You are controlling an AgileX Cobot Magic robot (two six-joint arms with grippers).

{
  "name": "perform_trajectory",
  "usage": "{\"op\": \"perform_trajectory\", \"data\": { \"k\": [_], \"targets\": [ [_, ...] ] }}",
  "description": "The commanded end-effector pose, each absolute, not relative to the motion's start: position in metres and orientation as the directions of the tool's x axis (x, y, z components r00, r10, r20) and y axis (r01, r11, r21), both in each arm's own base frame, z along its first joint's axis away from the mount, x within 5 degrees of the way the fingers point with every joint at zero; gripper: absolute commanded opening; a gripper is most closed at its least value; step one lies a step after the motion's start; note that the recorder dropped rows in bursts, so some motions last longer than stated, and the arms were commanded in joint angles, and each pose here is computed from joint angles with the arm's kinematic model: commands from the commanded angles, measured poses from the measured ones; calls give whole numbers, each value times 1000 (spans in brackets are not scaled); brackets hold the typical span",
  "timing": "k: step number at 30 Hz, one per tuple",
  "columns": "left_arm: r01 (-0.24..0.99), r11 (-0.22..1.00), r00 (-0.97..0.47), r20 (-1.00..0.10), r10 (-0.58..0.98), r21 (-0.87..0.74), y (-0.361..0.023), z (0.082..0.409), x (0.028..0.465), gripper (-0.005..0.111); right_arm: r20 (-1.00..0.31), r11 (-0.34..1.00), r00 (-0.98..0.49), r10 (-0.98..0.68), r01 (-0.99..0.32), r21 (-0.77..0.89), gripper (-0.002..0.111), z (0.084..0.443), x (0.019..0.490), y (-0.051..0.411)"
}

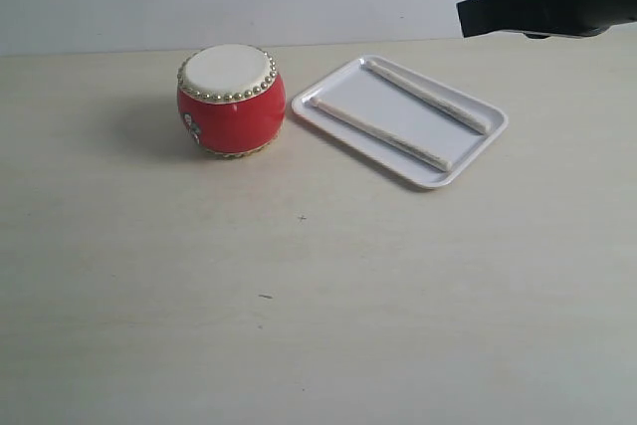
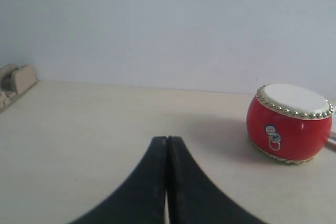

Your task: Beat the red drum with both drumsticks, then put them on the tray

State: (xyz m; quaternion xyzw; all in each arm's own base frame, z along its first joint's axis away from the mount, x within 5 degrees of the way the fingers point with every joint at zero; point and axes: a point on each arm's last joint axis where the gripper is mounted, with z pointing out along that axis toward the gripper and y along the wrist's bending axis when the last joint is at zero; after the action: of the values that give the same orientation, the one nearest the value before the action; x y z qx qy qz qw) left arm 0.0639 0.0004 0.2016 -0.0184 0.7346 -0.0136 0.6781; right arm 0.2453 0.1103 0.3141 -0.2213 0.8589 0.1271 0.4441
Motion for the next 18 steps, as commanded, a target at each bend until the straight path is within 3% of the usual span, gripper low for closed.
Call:
{"op": "perform_trajectory", "data": {
  "k": [1,18],
  "targets": [
    [-14,999,-95,-994,-45,-44,1,198,60,0,-827,877,-502,-252,-480,24,0,315,246,108],
    [-28,999,-184,-982,-49,-45,2,188,55,0,-827,877,-502,-252,-480,24,0,315,246,108]
  ]
}}
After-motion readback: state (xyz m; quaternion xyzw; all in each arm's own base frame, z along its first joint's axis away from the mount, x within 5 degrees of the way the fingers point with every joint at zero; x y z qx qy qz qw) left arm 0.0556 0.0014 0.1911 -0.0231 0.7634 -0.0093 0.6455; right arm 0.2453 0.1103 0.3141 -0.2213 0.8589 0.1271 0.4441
